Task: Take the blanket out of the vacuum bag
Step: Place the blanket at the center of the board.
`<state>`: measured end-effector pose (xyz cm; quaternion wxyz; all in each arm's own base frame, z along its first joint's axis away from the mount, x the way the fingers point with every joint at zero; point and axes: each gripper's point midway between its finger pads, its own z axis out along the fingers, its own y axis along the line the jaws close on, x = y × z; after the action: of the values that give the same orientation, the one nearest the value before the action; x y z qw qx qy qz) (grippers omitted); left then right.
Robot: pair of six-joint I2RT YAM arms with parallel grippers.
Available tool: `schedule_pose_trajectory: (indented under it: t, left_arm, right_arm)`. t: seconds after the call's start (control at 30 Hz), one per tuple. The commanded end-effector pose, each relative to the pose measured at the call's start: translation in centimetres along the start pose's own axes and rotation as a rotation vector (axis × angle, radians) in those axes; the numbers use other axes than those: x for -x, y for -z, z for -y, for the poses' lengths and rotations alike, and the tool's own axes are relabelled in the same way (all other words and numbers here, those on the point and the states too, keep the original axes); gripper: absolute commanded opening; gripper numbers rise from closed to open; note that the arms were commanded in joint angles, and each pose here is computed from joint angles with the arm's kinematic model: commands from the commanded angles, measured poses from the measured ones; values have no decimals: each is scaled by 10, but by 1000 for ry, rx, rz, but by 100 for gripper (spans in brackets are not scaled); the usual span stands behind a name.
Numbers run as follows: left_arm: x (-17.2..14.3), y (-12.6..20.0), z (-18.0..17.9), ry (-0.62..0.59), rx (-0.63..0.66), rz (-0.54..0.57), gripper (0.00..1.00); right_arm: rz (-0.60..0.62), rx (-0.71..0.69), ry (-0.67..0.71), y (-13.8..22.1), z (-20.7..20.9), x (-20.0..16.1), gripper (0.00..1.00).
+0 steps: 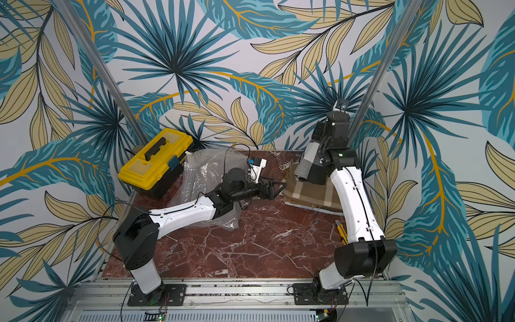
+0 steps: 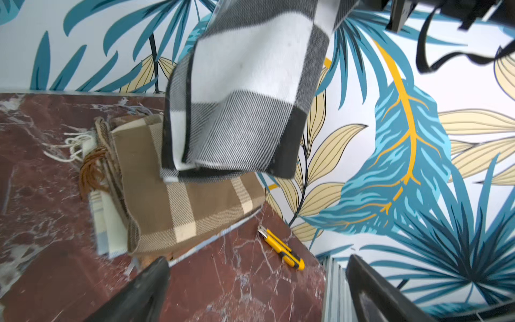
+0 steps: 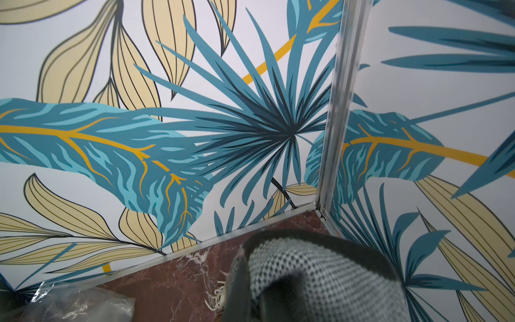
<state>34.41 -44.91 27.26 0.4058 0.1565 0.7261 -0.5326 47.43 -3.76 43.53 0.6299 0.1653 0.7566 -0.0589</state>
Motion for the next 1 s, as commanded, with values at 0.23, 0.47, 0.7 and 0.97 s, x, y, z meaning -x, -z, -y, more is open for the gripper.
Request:
schedule_pose_trajectory:
  t: [0.23, 0.47, 0.7, 0.97]
  left_arm:
    - [5, -59, 25, 329, -171, 178, 100]
    - [1, -93, 29, 327, -178, 178, 100]
    - [-17, -117, 11, 443, -121, 149, 100]
    - [-36, -130, -1, 468, -55, 116, 100]
  right_arm:
    - [99, 32, -52, 18, 4, 22, 0]
    - [87, 55, -80, 19, 2, 18, 0]
    - [79, 72, -93, 17, -1, 16, 0]
    - [72, 91, -99, 14, -6, 14, 0]
